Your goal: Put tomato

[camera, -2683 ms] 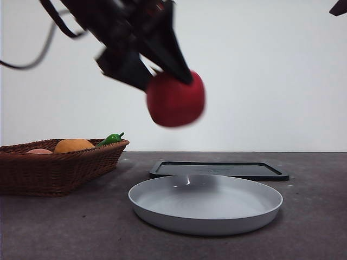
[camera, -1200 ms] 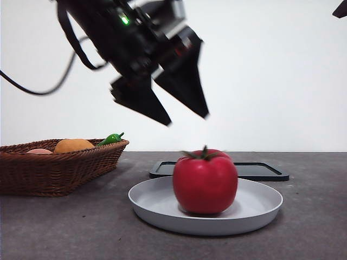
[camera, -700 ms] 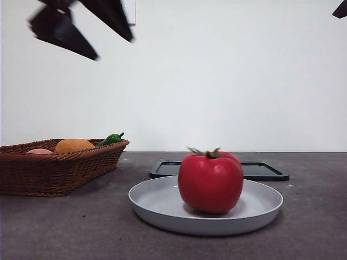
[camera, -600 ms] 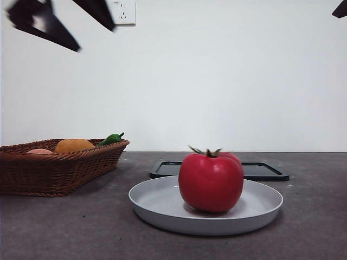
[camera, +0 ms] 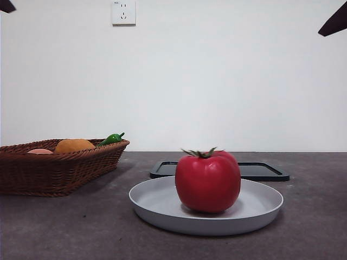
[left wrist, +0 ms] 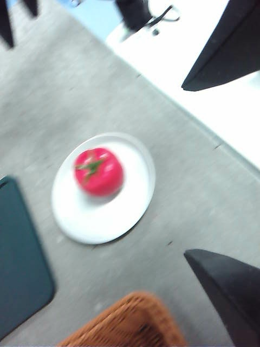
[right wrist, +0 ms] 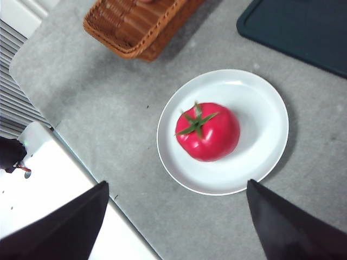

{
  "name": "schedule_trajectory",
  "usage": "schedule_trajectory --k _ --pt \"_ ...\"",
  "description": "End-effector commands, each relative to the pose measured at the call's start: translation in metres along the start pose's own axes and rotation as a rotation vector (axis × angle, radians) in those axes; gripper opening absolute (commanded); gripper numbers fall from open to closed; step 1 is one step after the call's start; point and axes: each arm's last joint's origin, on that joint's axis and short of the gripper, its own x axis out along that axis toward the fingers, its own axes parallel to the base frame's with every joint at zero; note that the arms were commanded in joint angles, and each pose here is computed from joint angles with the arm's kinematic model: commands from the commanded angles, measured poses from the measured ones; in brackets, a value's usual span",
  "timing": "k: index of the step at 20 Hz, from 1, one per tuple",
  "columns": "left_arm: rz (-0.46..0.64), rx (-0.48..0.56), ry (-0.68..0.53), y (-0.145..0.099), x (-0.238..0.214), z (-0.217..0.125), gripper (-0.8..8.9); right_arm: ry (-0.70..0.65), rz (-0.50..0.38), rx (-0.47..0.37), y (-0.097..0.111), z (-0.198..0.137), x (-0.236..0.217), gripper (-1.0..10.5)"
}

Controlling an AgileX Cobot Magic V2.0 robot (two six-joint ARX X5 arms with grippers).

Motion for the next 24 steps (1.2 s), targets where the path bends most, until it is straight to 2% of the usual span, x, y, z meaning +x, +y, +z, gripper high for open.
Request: schedule_trajectory --k 1,7,10,16,24 --pt "-0.032 0.034 -0.013 -0.005 -0.005 0.002 4.68 -0.002 0.013 -0.021 0.002 0.006 0.001 4.1" --pt "-0.057 0.041 -0.017 -0.007 -0.006 0.002 4.68 0.066 0.053 -0.048 0.006 0.009 0.02 4.1" --pt "-0.056 0.041 -0.017 -0.007 -0.006 0.002 4.68 0.111 0.021 -0.076 0.006 0.014 0.04 4.4" --pt "-0.057 0.041 -0.018 -0.007 -0.006 0.002 4.68 0.165 0.015 -0.129 0.006 0.023 0.082 4.4" --pt "-0.056 0.042 -0.019 -0.007 -0.006 0.002 4.68 0.205 -0.074 -0.184 0.002 0.027 0.125 4.5"
